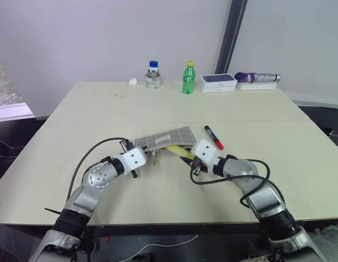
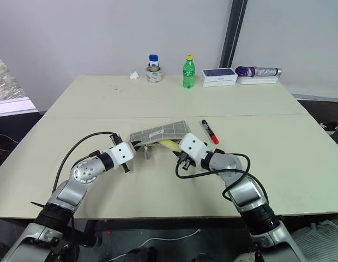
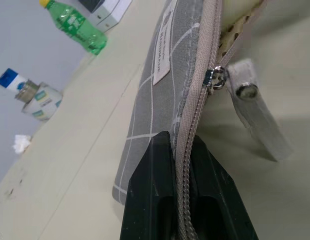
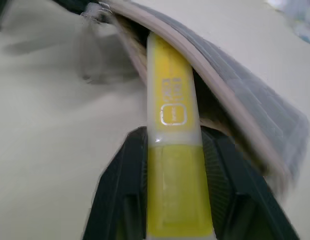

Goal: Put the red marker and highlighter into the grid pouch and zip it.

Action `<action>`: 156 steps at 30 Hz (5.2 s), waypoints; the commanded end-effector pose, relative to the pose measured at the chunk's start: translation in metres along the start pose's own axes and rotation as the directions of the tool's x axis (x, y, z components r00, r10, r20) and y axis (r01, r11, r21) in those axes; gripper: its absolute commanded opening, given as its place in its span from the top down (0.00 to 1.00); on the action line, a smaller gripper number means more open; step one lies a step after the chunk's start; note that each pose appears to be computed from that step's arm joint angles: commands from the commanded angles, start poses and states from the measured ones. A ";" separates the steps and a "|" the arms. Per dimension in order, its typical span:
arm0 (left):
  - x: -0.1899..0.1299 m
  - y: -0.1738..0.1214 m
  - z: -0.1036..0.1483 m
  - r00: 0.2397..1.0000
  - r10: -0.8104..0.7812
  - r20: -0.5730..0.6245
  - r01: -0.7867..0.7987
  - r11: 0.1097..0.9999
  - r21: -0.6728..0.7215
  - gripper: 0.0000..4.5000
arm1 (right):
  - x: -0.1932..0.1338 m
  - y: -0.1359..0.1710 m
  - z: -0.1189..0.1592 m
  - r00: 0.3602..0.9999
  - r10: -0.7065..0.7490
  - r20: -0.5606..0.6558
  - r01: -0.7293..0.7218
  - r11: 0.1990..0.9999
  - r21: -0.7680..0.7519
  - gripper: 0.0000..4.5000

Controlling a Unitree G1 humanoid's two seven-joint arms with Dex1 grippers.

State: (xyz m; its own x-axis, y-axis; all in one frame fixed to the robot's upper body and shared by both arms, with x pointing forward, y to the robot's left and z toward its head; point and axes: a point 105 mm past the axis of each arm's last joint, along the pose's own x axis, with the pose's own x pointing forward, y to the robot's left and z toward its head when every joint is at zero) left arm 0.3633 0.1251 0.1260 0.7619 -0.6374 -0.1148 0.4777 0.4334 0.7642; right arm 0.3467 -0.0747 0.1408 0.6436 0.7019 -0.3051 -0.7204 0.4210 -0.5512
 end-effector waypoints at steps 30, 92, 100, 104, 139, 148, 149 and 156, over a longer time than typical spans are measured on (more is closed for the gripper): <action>-0.009 0.005 0.034 0.987 -0.076 0.141 0.068 0.996 0.058 1.00 | 0.011 0.017 0.026 0.990 0.135 0.047 -0.124 0.975 -0.184 0.01; -0.022 0.007 0.008 0.999 -0.035 0.039 0.033 0.998 0.054 1.00 | -0.057 -0.103 -0.061 0.899 -0.426 -0.104 0.407 0.722 0.560 0.93; -0.016 0.006 0.009 0.997 -0.056 0.051 0.053 0.997 0.059 1.00 | -0.097 -0.012 0.021 0.940 0.038 0.338 -0.172 0.911 0.375 0.93; -0.012 0.006 0.010 0.996 -0.064 0.061 0.060 0.996 0.062 1.00 | -0.093 0.018 -0.003 0.967 0.181 0.178 -0.220 0.947 0.232 0.93; -0.004 -0.003 0.032 0.986 -0.117 0.118 0.103 0.988 0.117 1.00 | 0.007 0.002 0.011 0.999 -0.017 -0.031 0.011 0.986 -0.169 0.93; -0.007 -0.001 0.029 0.988 -0.110 0.107 0.098 0.989 0.115 1.00 | 0.002 -0.004 0.012 1.000 0.010 0.006 -0.009 0.964 -0.265 0.59; -0.007 -0.001 0.028 0.989 -0.109 0.104 0.097 0.989 0.114 1.00 | 0.000 -0.005 0.011 1.000 0.004 0.010 -0.001 0.968 -0.253 0.47; -0.008 -0.003 0.024 0.990 -0.102 0.095 0.094 0.992 0.083 1.00 | -0.038 -0.003 0.013 0.993 0.016 0.114 -0.009 0.998 -0.064 0.02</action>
State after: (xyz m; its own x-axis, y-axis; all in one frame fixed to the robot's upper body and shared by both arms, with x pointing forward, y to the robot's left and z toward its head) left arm 0.3465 0.1135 0.1296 0.6624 -0.7301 -0.1681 0.5314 0.2997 0.7923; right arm 0.3302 -0.0888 0.1405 0.6037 0.7327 -0.3141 -0.7191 0.3305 -0.6113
